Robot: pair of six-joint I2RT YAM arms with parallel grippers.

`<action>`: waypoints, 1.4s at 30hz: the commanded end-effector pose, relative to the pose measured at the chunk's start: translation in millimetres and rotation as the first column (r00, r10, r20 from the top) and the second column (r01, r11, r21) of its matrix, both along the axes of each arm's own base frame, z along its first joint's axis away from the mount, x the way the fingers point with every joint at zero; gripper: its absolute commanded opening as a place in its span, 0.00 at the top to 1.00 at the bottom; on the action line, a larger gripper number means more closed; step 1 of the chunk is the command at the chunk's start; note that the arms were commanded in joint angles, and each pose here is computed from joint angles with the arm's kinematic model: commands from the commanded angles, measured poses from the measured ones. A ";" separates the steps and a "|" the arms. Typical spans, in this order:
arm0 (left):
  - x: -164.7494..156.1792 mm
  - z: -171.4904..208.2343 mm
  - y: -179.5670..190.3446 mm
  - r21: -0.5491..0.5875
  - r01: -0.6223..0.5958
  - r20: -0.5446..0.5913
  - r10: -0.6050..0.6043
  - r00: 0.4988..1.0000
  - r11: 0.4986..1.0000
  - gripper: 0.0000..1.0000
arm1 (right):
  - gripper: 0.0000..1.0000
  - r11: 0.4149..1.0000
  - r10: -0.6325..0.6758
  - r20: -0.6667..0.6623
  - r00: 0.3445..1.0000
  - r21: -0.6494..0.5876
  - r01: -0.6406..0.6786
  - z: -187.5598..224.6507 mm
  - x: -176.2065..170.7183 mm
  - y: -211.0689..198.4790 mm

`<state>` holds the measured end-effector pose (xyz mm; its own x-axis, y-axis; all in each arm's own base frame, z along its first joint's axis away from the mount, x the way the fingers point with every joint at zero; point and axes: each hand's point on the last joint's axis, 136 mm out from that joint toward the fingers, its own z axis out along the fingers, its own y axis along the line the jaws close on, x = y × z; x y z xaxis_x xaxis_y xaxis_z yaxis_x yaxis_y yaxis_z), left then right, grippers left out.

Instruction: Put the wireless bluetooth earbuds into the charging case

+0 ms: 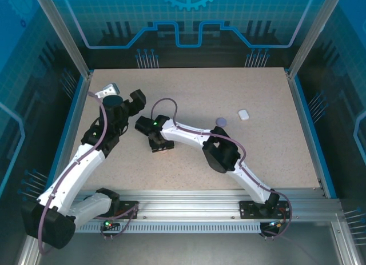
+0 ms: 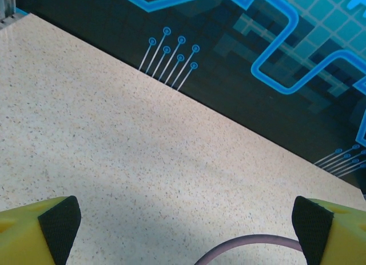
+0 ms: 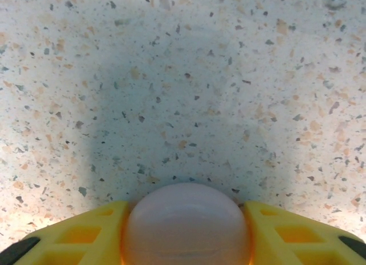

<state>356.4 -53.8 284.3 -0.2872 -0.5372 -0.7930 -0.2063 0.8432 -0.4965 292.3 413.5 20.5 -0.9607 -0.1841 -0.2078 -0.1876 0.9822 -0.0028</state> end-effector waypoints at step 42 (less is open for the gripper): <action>-16.6 -147.9 -229.2 -0.375 0.662 0.145 -0.665 0.733 0.649 0.09 | 0.59 0.472 -0.743 -0.269 0.613 0.439 0.765 89.0 68.4 -180.4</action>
<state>330.6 -280.1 122.5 -0.7494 -0.4192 -0.5124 0.2742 0.5079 -0.8166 363.3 225.7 101.9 -0.7302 0.6809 -0.0564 0.5924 0.6721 0.4443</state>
